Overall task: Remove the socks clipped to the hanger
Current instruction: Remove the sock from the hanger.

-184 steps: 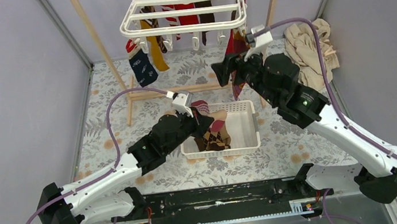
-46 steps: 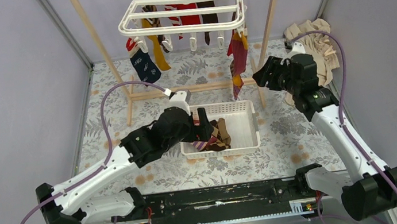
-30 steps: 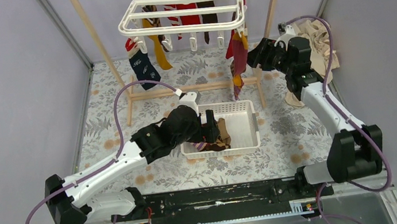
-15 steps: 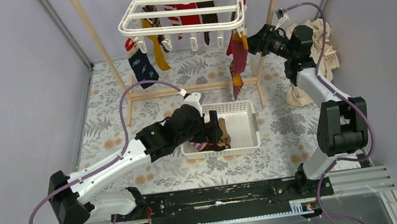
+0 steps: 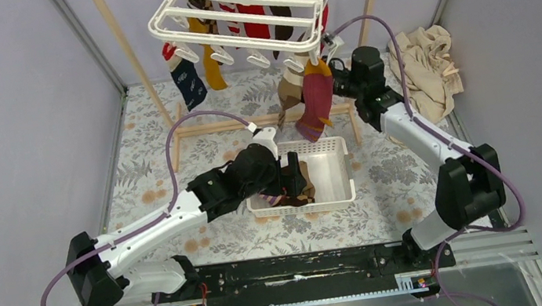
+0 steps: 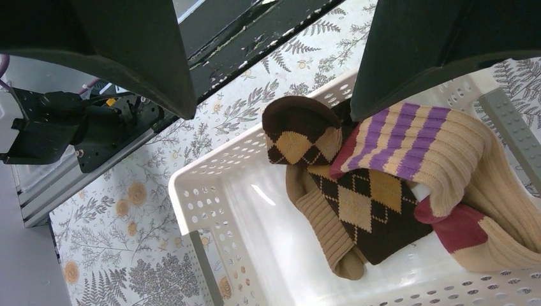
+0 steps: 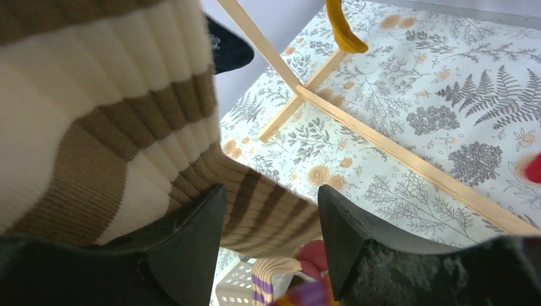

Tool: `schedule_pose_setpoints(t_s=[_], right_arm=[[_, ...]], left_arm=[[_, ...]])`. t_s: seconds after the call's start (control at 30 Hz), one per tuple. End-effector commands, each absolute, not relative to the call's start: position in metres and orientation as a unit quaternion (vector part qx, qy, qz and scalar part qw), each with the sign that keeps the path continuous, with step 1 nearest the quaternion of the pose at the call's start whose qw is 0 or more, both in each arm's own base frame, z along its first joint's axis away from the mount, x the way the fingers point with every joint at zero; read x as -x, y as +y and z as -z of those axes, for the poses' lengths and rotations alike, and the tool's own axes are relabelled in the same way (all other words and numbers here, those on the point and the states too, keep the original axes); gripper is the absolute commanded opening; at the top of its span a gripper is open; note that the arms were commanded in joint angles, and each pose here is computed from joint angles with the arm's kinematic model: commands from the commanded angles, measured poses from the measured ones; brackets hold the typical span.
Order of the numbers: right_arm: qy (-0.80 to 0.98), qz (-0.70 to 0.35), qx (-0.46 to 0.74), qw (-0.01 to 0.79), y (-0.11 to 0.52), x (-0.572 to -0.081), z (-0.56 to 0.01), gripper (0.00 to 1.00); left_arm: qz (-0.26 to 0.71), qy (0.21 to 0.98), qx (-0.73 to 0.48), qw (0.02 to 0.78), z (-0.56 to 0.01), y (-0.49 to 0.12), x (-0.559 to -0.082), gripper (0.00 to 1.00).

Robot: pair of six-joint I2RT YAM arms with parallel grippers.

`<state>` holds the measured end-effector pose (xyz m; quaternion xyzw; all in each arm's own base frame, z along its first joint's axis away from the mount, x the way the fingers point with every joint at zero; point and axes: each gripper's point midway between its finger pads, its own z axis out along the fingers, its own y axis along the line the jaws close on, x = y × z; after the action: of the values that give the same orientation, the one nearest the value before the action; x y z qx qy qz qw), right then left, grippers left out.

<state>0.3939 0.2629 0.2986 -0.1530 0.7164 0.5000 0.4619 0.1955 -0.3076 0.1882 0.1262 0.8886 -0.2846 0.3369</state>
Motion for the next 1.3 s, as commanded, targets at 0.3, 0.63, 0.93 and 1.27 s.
schedule_pose_setpoints(t_s=[0.3,0.63,0.93,1.27], right_arm=[[0.76,-0.367,0.18,0.506,0.281,-0.33,-0.285,0.61],[0.785,-0.296,0.207,0.503,0.284,-0.298,-0.26,0.61],[0.784,-0.25,0.252,0.509,0.305,-0.283,-0.262,0.61],[0.782,-0.217,0.299,0.502,0.353,-0.269,-0.26,0.61]], left_arm=[[0.309,0.872,-0.119,0.36,-0.198,-0.307,-0.198,0.98],[0.31,0.87,-0.118,0.365,-0.202,-0.304,-0.197,0.98],[0.307,0.869,-0.108,0.374,-0.207,-0.295,-0.196,0.98],[0.296,0.869,-0.076,0.389,-0.212,-0.278,-0.197,0.98]])
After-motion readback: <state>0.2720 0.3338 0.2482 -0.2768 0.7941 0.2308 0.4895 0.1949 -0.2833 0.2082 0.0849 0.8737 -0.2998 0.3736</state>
